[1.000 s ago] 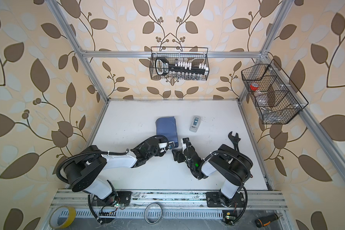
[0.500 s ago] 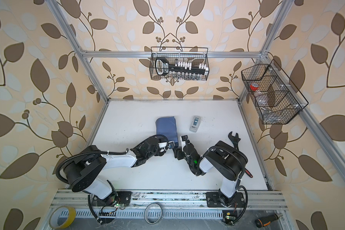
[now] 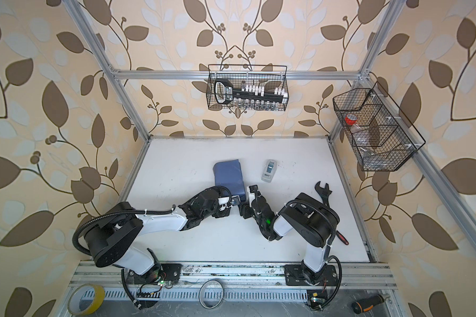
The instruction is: Wrap the gift box in paper
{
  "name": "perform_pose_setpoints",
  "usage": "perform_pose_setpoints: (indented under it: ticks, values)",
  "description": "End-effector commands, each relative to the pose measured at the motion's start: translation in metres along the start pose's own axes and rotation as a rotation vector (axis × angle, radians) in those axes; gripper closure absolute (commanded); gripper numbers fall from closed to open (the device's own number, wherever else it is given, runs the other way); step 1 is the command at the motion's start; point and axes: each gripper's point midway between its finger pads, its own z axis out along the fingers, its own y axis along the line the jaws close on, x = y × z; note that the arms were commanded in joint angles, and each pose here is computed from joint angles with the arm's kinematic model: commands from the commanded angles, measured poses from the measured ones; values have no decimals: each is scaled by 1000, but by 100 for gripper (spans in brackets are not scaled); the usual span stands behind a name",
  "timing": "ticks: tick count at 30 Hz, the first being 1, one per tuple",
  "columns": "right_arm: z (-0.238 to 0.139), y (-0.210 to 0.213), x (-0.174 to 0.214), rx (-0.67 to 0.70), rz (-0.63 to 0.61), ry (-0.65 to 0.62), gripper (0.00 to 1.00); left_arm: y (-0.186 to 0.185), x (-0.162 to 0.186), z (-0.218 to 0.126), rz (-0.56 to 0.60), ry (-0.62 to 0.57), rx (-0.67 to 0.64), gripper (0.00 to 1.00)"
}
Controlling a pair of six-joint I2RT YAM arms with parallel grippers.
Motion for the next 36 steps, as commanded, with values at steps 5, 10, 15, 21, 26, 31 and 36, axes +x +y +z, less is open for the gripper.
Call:
perform_pose_setpoints:
  ticks: [5,10,15,21,26,31,36]
  values:
    - [5,4,-10,-11,11,-38,33,26,-20,-35,-169,-127,-88,6]
    - [6,5,-10,-14,15,-40,34,32,-15,-48,-356,-162,-133,4]
    - [7,5,-11,-15,16,-43,34,30,-16,-53,-425,-172,-136,1]
    - [7,5,-11,-15,20,-43,35,26,-20,-62,-633,-206,-81,1]
    - [6,3,-10,-12,21,-42,35,9,-1,-53,-781,-159,-54,1]
    - [6,3,-9,-14,20,-39,35,3,-1,-52,-740,-84,-1,13]
    - [7,3,-10,-13,23,-41,35,-9,-15,-61,-682,-106,103,34]
